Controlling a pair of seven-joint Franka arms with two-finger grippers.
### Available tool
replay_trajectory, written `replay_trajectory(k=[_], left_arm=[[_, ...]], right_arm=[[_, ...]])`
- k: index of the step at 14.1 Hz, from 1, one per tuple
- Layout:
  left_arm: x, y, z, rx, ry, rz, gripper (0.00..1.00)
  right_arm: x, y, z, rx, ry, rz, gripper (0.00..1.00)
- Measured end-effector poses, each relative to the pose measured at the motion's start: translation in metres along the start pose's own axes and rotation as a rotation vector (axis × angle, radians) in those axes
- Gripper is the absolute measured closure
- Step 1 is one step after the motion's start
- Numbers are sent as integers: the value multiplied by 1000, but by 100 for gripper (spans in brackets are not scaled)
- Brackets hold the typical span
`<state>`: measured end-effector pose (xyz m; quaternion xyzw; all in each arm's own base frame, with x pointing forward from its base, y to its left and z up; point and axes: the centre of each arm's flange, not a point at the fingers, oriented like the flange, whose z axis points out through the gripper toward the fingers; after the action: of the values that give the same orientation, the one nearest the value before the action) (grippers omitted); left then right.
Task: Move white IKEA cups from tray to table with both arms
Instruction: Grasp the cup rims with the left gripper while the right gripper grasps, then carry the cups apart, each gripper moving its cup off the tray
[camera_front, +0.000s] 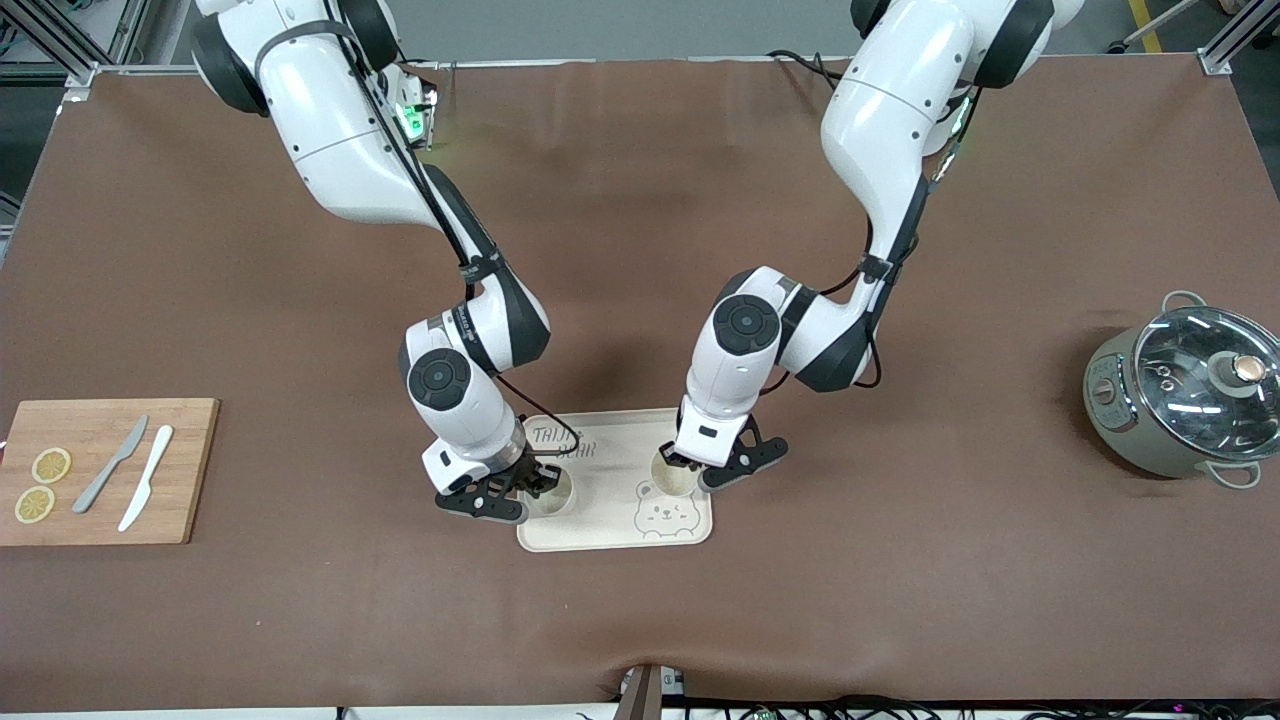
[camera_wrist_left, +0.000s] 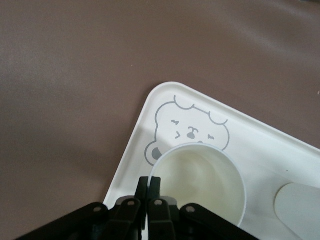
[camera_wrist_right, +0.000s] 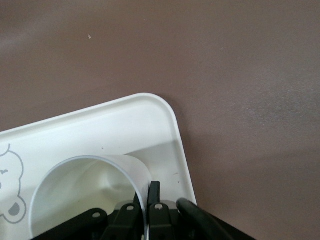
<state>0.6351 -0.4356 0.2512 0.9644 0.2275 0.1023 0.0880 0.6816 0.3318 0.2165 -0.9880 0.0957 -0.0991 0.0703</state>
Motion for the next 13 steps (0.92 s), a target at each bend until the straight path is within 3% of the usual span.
replay_trajectory(k=[6, 9, 11, 13], left_arm=[[22, -2, -18, -12, 37, -19, 97], [39, -10, -30, 22, 48, -26, 97], [47, -13, -42, 30, 54, -8, 97], [58, -18, -50, 42, 65, 5, 97]], right_arm=[[0, 0, 0, 0, 0, 0, 96], [2, -7, -10, -1, -9, -6, 96], [3, -11, -27, -26, -52, -9, 96], [16, -14, -70, -28, -50, -14, 96]])
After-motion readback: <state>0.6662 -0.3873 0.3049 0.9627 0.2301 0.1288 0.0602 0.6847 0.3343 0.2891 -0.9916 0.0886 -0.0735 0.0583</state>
